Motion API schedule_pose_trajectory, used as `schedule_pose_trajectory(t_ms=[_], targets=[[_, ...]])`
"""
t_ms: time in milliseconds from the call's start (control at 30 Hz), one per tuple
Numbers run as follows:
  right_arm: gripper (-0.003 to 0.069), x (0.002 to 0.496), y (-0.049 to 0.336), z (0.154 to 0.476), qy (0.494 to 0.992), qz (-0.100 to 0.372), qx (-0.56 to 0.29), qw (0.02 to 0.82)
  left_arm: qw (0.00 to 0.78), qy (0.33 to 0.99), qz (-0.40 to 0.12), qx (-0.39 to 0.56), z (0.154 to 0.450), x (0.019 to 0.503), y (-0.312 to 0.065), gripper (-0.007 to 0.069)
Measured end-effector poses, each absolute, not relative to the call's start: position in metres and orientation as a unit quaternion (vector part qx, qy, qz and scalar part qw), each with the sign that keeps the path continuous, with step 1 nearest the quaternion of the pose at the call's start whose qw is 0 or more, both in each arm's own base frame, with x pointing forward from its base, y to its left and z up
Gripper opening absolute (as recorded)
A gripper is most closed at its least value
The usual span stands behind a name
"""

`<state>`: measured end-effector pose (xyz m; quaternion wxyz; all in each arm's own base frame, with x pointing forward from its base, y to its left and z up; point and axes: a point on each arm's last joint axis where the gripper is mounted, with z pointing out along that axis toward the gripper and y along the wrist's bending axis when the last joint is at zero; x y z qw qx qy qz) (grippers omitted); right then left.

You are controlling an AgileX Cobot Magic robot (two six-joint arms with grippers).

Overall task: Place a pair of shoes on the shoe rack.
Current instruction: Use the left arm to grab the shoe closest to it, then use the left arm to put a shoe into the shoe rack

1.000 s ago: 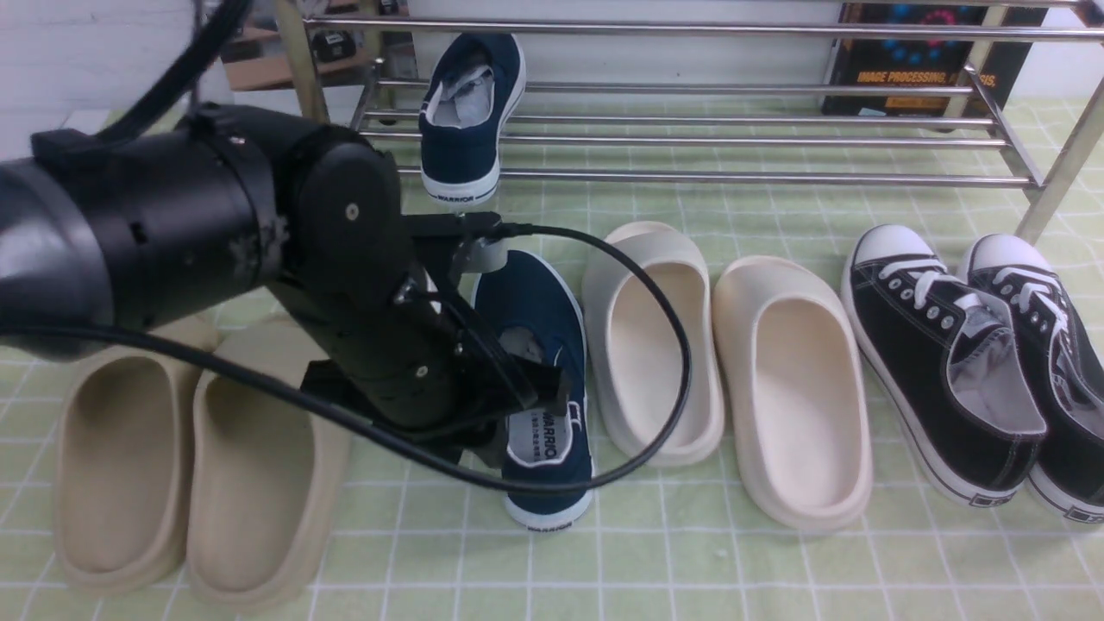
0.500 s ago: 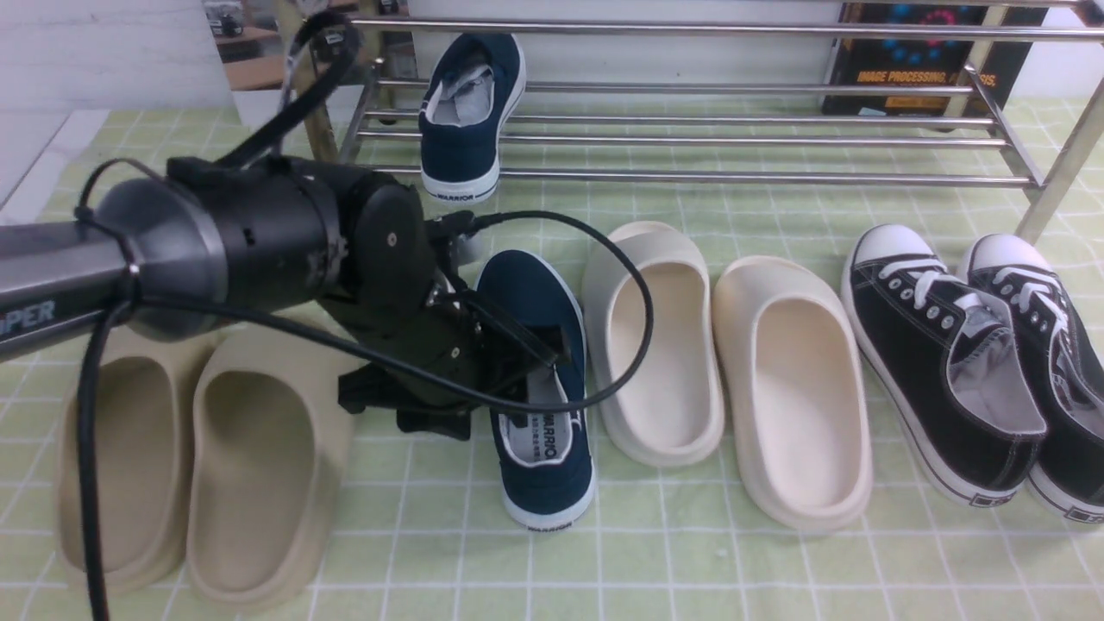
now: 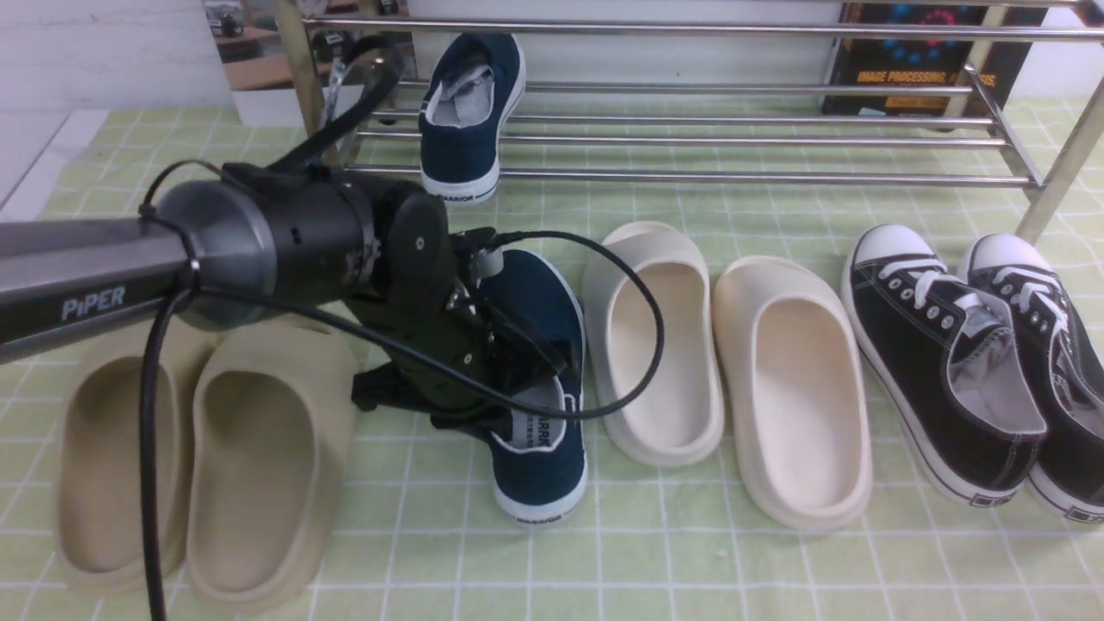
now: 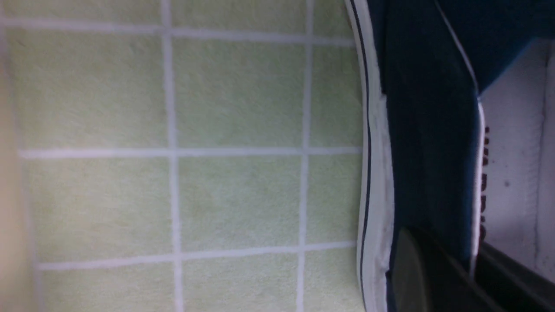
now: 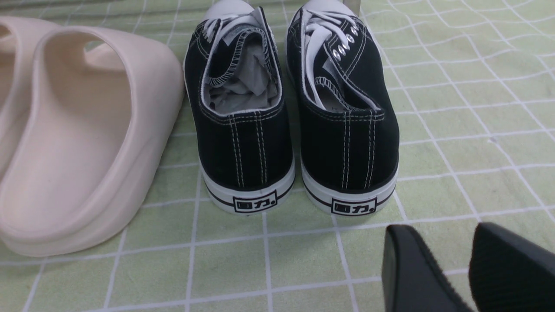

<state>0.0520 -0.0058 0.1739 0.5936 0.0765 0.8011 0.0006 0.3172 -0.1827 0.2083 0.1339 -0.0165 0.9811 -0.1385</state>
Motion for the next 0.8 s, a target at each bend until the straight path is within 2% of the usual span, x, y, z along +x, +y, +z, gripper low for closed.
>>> schedule_pose_trajectory(t_ms=[100, 267, 467, 567, 800], targets=[[0.0246, 0.052, -0.006, 0.174, 0.801, 0.001, 0.077, 0.594, 0.128, 0.983, -0.132, -0.005, 0.226, 0.323, -0.186, 0.0003], [0.0246, 0.052, -0.006, 0.174, 0.801, 0.001, 0.077, 0.594, 0.146, 0.98, -0.134, 0.031, 0.274, 0.331, -0.19, 0.0003], [0.0246, 0.052, -0.006, 0.174, 0.801, 0.001, 0.077, 0.594, 0.216, 0.962, -0.161, 0.038, 0.316, 0.35, -0.19, 0.0003], [0.0246, 0.052, -0.006, 0.174, 0.801, 0.001, 0.077, 0.594, 0.223, 0.961, -0.164, 0.029, 0.316, 0.364, -0.189, 0.0003], [0.0246, 0.052, -0.006, 0.174, 0.801, 0.001, 0.077, 0.594, 0.219, 0.963, -0.155, 0.011, 0.29, 0.408, -0.191, 0.0003]])
